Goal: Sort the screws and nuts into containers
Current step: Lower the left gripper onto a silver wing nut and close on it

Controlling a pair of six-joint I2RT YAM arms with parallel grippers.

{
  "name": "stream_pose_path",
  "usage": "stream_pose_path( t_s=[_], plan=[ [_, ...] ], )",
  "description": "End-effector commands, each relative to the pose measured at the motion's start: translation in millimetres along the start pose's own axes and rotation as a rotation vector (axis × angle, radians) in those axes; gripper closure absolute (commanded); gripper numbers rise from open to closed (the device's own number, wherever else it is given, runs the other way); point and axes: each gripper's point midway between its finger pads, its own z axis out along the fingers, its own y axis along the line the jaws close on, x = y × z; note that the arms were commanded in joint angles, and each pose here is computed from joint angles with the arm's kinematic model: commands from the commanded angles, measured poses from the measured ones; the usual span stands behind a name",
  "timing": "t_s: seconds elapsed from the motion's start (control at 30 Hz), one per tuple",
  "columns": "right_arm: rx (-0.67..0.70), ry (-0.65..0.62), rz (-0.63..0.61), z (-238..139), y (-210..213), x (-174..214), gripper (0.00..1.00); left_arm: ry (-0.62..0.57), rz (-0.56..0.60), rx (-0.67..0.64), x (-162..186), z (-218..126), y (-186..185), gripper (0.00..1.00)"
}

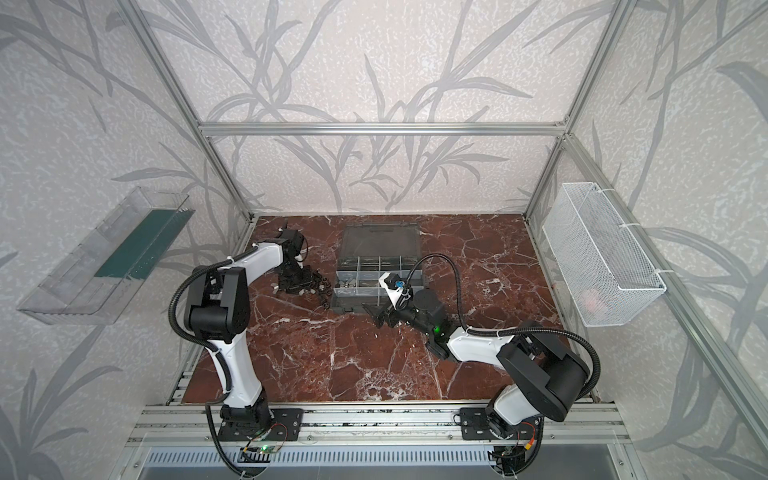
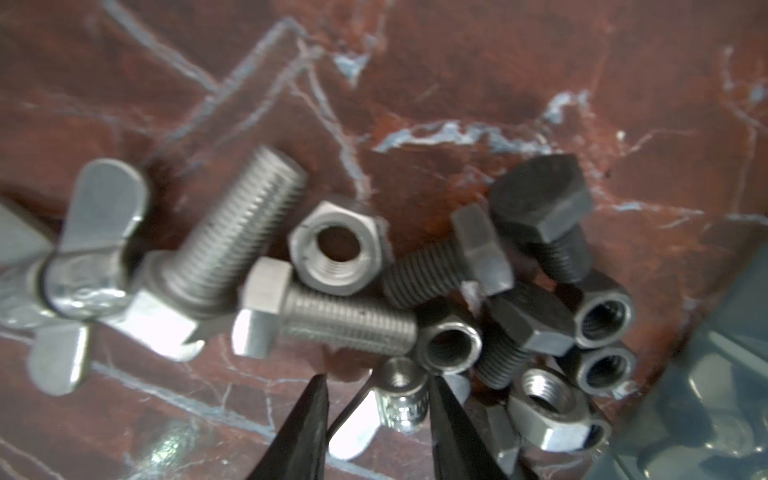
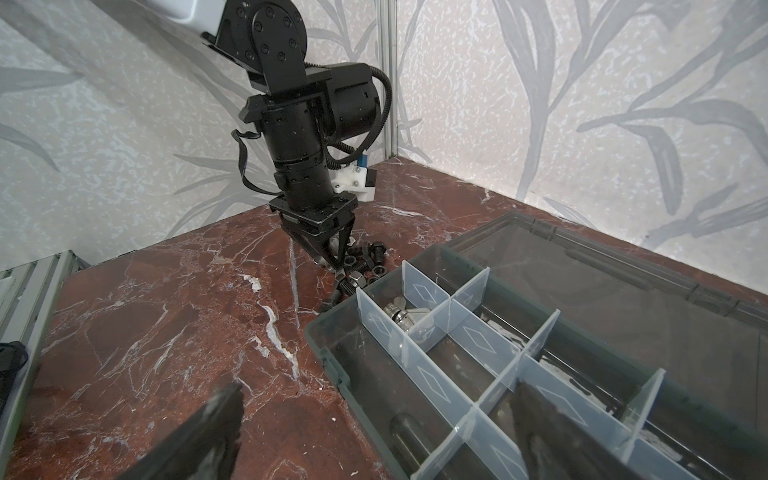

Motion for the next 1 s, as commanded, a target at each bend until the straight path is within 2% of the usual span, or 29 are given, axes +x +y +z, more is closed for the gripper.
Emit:
stream_pose_path(
  t_s=[0.0, 0.33, 0.73, 0.97],
  plan=[
    [-0.002, -0.031, 0.003, 4, 2, -12, 0.01, 0.043, 0.024, -0.014, 7, -1, 0, 0.61],
    [-0.003, -0.020, 0.009, 6, 2, -9, 0.01, 0.069, 0.091, 0.003, 17, -1, -19, 0.56],
    [-0.002, -0.020, 0.007, 6, 1, -9, 0.01, 0.105, 0.131, 0.028, 28, -1, -31, 0.59],
    [-0.002, -0.021, 0.011, 6, 1, -10, 0.01, 0.025, 0.140, -0.007, 12, -12, -22, 0.60]
  ],
)
